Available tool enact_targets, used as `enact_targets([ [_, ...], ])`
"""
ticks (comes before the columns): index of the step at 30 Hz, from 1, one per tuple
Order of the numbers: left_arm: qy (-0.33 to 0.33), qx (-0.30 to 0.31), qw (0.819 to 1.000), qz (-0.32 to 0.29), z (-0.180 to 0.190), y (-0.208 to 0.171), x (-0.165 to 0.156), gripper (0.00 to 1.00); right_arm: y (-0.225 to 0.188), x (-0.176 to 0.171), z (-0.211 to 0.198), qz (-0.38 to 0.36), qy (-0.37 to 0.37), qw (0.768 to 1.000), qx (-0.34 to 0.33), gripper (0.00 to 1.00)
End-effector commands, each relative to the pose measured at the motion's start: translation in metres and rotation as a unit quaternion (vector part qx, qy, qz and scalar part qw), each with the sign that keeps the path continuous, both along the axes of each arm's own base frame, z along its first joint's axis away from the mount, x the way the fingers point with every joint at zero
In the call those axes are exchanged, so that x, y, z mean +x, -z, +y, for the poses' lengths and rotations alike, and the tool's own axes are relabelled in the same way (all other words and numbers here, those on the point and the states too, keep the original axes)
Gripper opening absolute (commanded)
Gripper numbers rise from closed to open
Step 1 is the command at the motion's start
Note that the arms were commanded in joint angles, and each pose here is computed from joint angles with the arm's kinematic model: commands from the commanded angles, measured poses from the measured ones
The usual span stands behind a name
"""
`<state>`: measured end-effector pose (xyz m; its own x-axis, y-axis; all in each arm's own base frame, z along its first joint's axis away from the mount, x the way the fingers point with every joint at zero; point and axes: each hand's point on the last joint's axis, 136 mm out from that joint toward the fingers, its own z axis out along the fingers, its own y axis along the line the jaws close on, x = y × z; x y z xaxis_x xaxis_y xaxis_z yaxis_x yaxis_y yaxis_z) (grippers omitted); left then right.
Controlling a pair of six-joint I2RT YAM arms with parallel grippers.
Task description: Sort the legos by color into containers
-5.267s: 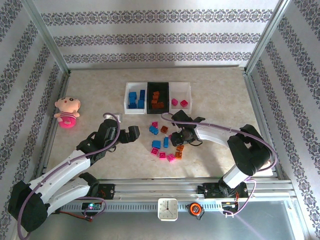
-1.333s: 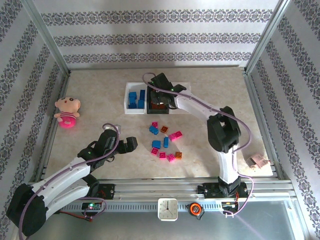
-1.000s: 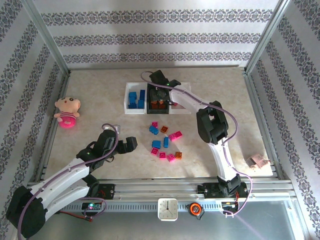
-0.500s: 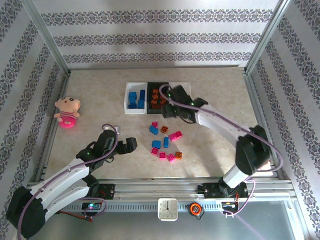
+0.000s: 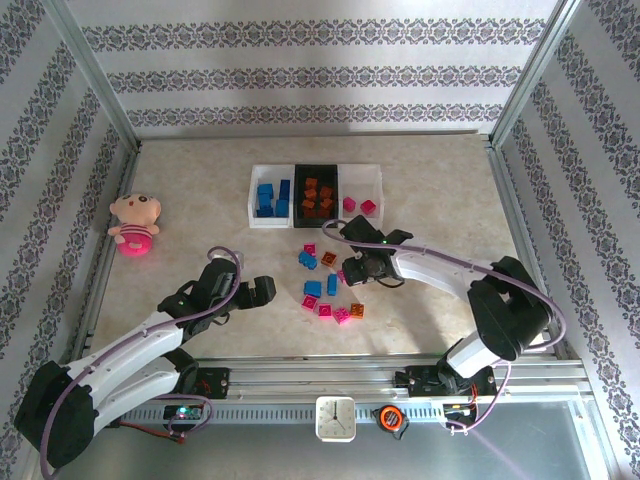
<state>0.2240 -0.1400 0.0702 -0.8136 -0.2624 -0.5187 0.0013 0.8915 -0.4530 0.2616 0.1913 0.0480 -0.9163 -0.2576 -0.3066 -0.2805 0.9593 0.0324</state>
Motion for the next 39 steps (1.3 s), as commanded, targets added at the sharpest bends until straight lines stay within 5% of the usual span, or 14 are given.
enact_targets([
  [1, 0.006, -0.011, 1.0, -0.021, -0.005, -0.012, 0.006, 1.0, 0.017, -0.003, -0.011, 0.011, -0.001, 0.999, -0.04, 0.56],
  [15, 0.002, -0.013, 1.0, -0.019, -0.004, -0.013, 0.005, 1.0, 0.025, 0.041, 0.004, -0.012, 0.009, 1.0, -0.026, 0.6],
  [26, 0.005, -0.013, 1.0, -0.019, -0.005, -0.013, 0.005, 1.0, 0.034, 0.024, -0.002, 0.018, 0.013, 1.0, -0.004, 0.39],
  [33, 0.017, -0.017, 0.999, -0.028, -0.01, -0.019, 0.008, 0.99, -0.021, 0.018, -0.011, -0.031, 0.025, 0.998, 0.04, 0.3],
  [39, 0.026, -0.021, 0.999, -0.033, -0.015, -0.023, 0.011, 1.0, -0.095, 0.07, -0.014, -0.117, 0.048, 0.989, 0.083, 0.29],
])
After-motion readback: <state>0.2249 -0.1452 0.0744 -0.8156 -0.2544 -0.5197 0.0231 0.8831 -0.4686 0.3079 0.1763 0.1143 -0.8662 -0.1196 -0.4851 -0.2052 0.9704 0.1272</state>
